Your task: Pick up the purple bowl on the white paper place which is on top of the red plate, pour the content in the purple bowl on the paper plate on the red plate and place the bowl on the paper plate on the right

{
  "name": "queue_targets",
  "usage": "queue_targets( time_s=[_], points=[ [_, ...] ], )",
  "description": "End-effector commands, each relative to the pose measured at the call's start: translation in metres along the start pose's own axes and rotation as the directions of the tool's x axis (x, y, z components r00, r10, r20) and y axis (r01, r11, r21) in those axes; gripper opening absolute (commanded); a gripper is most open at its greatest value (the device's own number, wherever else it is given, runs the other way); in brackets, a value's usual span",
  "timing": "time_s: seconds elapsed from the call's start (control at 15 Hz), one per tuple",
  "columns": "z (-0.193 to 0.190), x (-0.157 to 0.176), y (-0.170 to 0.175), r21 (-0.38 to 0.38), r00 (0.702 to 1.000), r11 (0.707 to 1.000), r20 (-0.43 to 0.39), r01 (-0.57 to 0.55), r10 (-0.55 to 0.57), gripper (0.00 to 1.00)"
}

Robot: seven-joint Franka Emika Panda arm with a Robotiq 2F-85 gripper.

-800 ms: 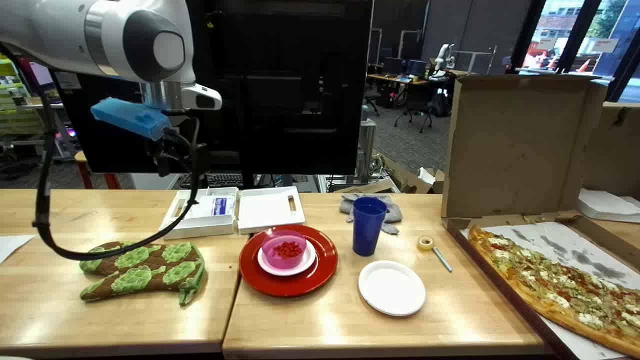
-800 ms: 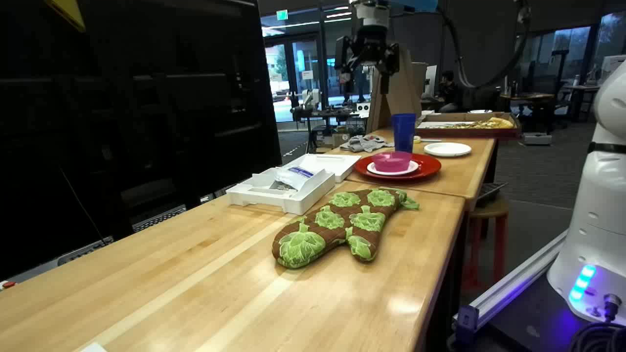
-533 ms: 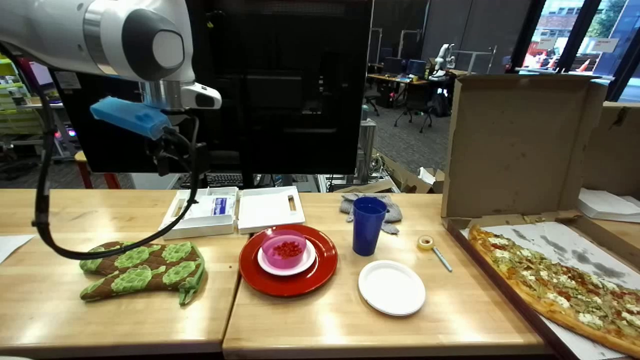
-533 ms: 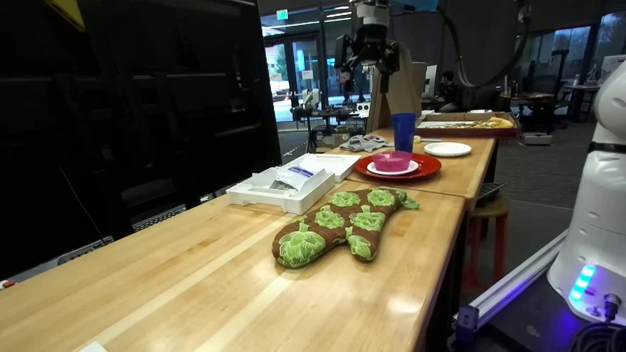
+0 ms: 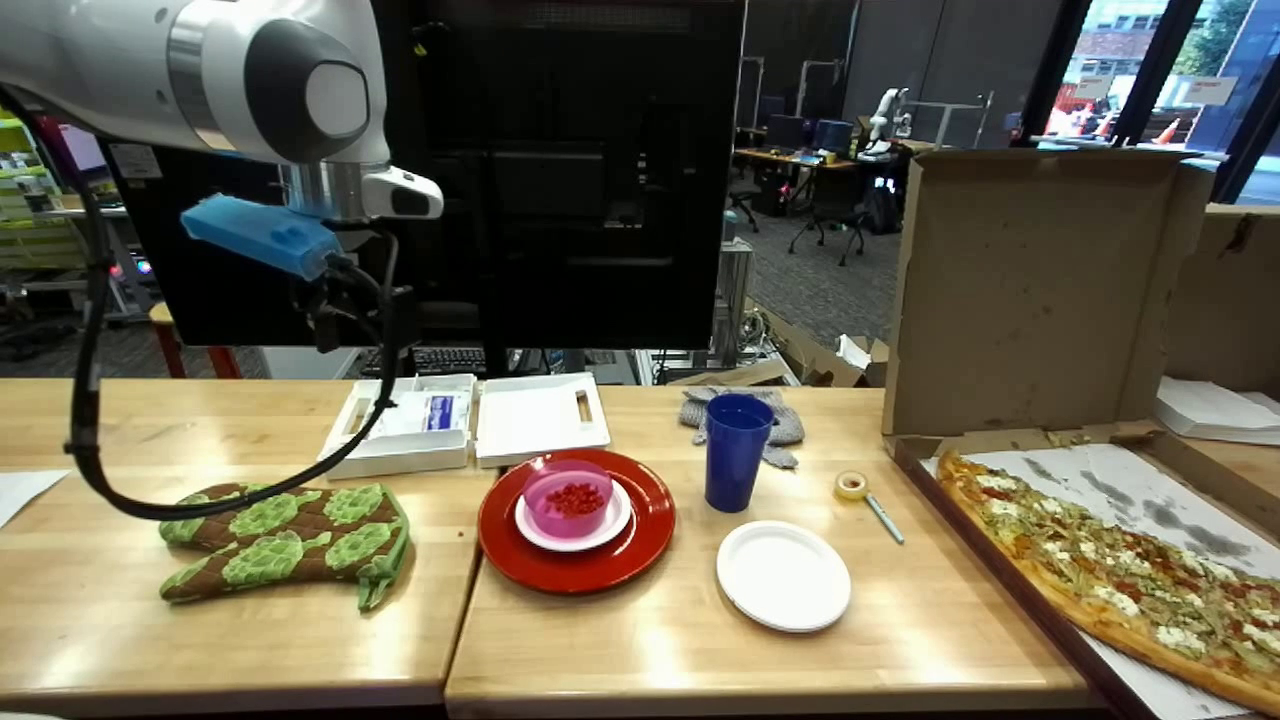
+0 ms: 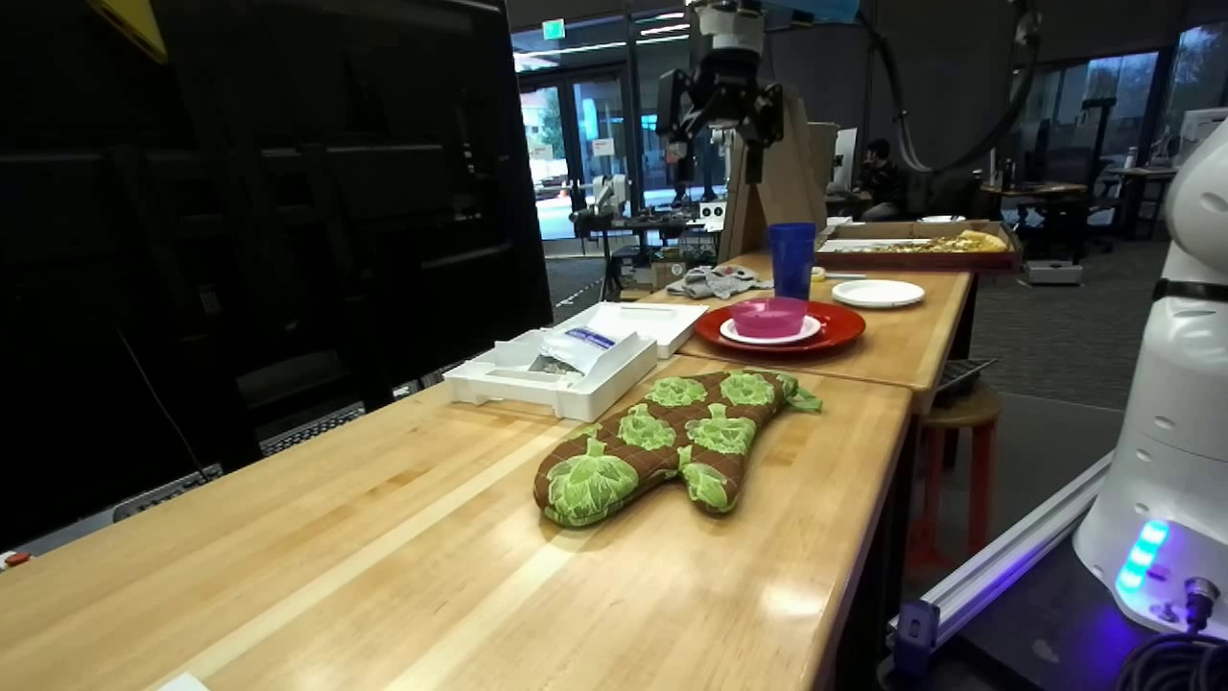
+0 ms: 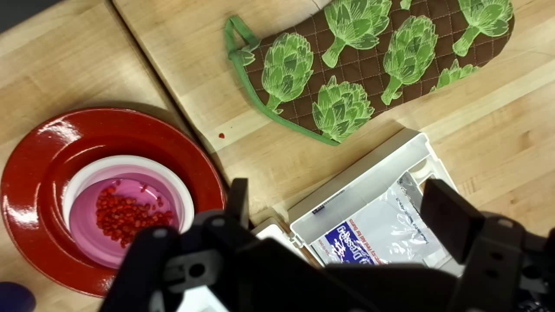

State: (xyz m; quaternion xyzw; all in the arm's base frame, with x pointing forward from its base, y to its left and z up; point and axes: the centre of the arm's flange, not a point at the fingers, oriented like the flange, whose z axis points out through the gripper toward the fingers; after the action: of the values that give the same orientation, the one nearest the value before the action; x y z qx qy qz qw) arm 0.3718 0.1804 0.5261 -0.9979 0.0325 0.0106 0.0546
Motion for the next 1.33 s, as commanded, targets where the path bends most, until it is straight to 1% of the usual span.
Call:
queue_targets(
  time_s=[0.0,0.33,0.47,0.6,0.73,0.93,1.27],
  points=[
    [0.000,0.000,0.000,0.000,1.000,1.000,0.000,0.000,0.000,1.00],
    [0.000,0.000,0.000,0.000,1.000,1.000,0.000,0.000,0.000,1.00],
    [0.001,0.000,-0.002,-0.024,0.999,0.999,0.000,0.032,-0.032,1.00],
    [0.005,0.002,-0.004,-0.050,0.999,0.998,-0.014,0.034,-0.035,1.00],
    [0.014,0.009,-0.005,-0.098,0.999,0.995,-0.037,0.000,-0.003,1.00],
    [0.028,0.019,-0.004,-0.129,0.998,0.991,-0.052,-0.034,0.028,1.00],
    [0.049,0.038,0.006,-0.124,0.989,0.982,-0.049,-0.146,0.141,1.00]
  ],
)
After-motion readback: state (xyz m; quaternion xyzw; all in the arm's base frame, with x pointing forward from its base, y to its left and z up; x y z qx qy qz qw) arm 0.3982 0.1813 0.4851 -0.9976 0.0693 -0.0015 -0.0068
